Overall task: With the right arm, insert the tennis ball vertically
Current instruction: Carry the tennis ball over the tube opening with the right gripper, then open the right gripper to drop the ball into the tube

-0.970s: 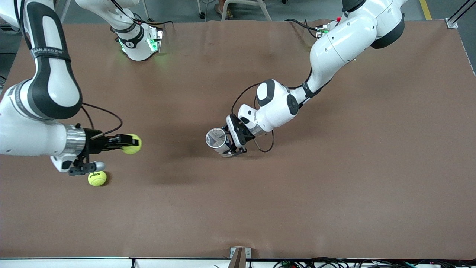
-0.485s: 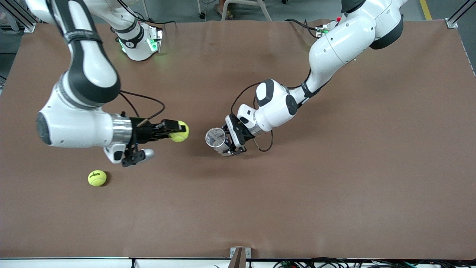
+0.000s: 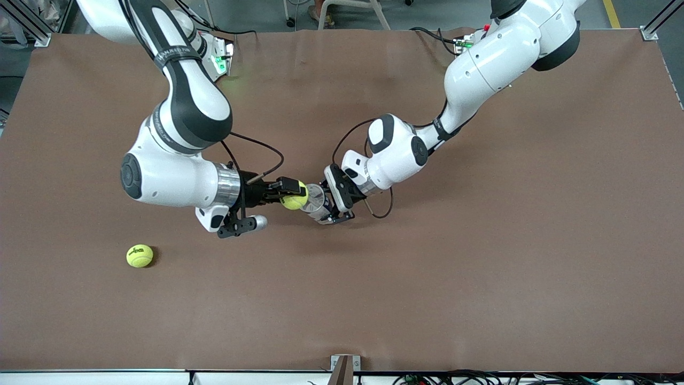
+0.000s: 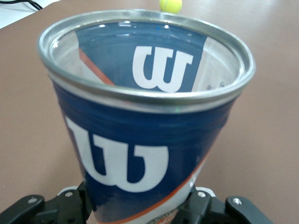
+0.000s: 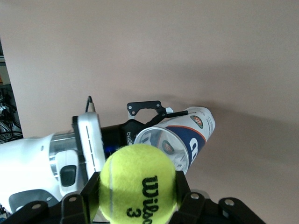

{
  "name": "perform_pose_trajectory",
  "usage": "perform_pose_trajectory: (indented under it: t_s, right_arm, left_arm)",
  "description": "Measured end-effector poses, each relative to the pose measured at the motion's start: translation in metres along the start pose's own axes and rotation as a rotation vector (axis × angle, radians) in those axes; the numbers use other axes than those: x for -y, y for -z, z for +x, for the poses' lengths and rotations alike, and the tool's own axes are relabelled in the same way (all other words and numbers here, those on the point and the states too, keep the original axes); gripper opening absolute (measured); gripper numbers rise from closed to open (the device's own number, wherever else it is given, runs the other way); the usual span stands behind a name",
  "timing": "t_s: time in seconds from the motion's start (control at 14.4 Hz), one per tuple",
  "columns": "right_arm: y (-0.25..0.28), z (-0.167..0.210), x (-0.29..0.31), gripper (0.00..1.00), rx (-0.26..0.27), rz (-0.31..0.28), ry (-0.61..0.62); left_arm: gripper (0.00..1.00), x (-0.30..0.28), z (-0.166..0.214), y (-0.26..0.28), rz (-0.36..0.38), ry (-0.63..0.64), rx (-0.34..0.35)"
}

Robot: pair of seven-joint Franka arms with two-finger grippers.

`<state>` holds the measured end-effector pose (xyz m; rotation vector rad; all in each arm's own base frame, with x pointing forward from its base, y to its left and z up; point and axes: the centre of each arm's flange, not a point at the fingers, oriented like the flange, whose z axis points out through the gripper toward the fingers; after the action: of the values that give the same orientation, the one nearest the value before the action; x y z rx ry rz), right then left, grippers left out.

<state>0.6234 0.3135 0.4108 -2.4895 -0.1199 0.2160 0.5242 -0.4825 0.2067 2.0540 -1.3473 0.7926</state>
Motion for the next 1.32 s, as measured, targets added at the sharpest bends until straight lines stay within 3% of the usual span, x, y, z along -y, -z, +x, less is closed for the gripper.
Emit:
perform_pose_trajectory:
  t_s: [0.55,0.83,1.11,1.25,1.32]
  right_arm:
    - [-0.040,0.004,-0.009,0.67,0.035,-0.024,-0.009]
    - [-0.048,0.004,-0.004,0.67,0.027,-0.028,-0.001]
    - [-0.048,0.004,-0.002,1.00,0.020,-0.029,0.003]
    - [-0.044,0.006,-0.007,1.00,0.013,-0.050,0.006]
    - [-0.039,0.008,-0.013,1.00,0.005,-0.092,0.019]
  left_arm:
    - [0.73,0.002,-0.001,0.001,0.002,0.009,-0.001]
    - [0.73,0.003,-0.001,0.001,0.003,0.011,-0.001]
    - [0.75,0.003,-0.001,0.001,0.003,0.012,-0.001]
    - [0.75,0.003,-0.001,0.001,0.003,0.012,-0.001]
    - [0.76,0.003,-0.001,0.001,0.003,0.012,-0.001]
